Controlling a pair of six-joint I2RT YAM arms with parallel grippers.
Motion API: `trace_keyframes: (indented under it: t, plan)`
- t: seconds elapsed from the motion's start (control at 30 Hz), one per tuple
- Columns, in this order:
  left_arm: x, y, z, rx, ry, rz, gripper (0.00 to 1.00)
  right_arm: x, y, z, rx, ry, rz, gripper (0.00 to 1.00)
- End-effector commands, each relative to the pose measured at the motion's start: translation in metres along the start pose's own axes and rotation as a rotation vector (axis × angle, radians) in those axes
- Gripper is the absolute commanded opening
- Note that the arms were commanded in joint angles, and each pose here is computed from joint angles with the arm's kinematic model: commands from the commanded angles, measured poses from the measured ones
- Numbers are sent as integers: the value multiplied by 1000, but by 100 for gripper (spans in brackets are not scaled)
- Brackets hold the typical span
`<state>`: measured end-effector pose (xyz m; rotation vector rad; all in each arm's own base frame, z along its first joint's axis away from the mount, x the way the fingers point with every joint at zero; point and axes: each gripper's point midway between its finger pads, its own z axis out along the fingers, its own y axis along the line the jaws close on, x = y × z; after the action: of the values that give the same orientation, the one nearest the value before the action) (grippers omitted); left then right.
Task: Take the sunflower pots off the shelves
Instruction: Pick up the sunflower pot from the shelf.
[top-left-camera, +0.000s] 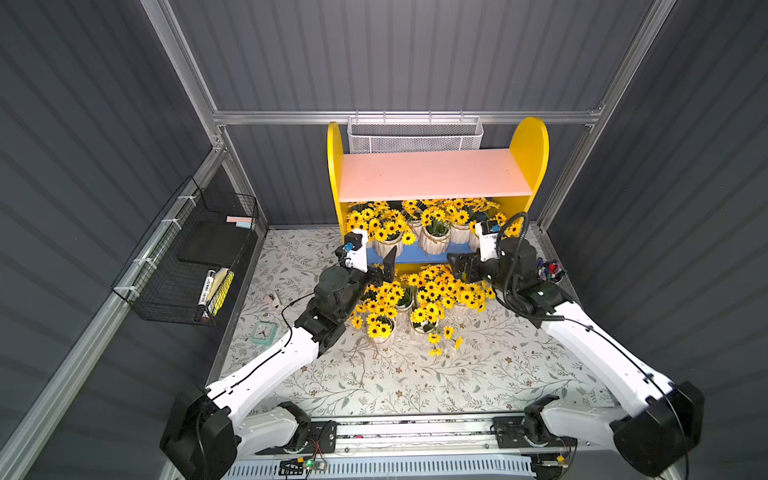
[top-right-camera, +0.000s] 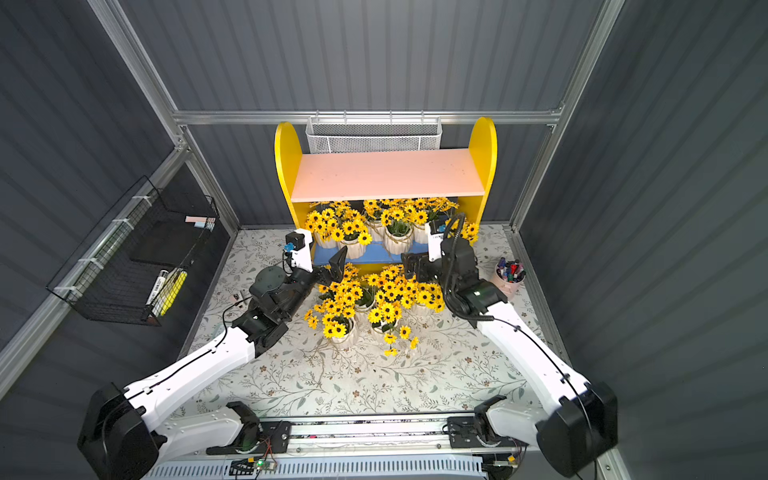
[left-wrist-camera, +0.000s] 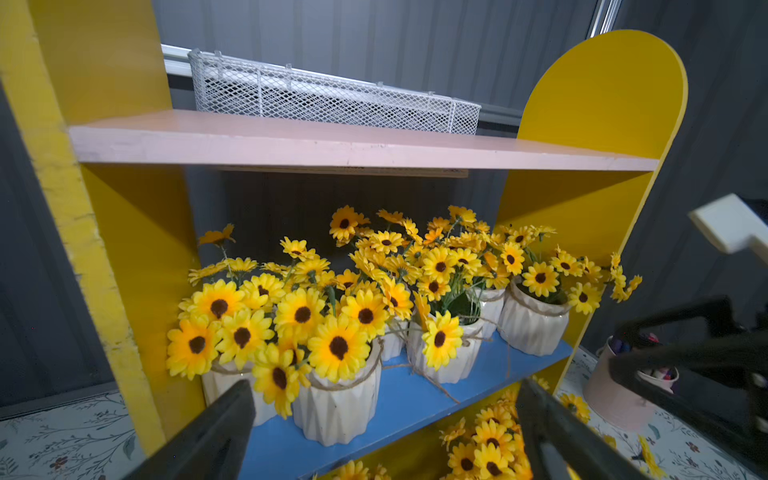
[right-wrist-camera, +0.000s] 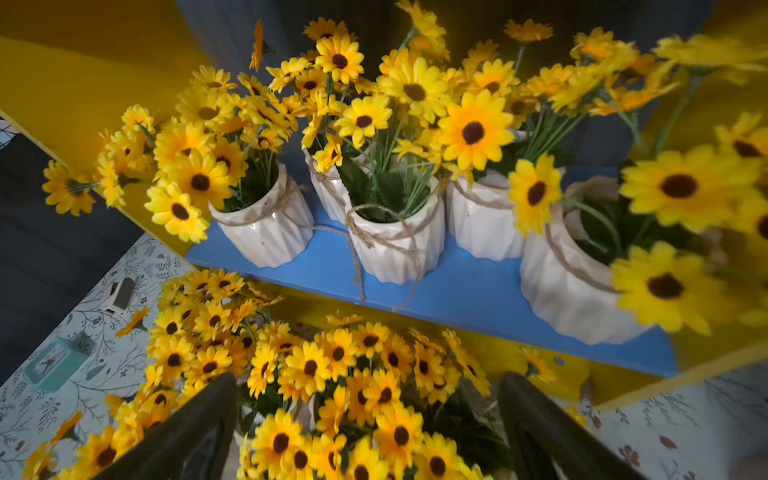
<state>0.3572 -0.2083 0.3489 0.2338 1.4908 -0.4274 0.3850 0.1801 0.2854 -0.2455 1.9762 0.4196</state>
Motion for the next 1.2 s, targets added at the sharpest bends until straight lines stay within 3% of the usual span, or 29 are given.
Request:
trace_keyframes:
  t: [0.0, 0.47, 1.17]
  plan:
    - [-10, -3, -6, 22, -26, 5, 99, -4, 5, 27, -4, -14, -29, 99]
    - [-9, -16, -8, 102, -29, -26, 99, 2, -4, 120, 95, 32, -38, 99]
    - [-14, -26, -12, 161, -36, -42, 99, 4, -16, 158, 254, 43, -8, 99]
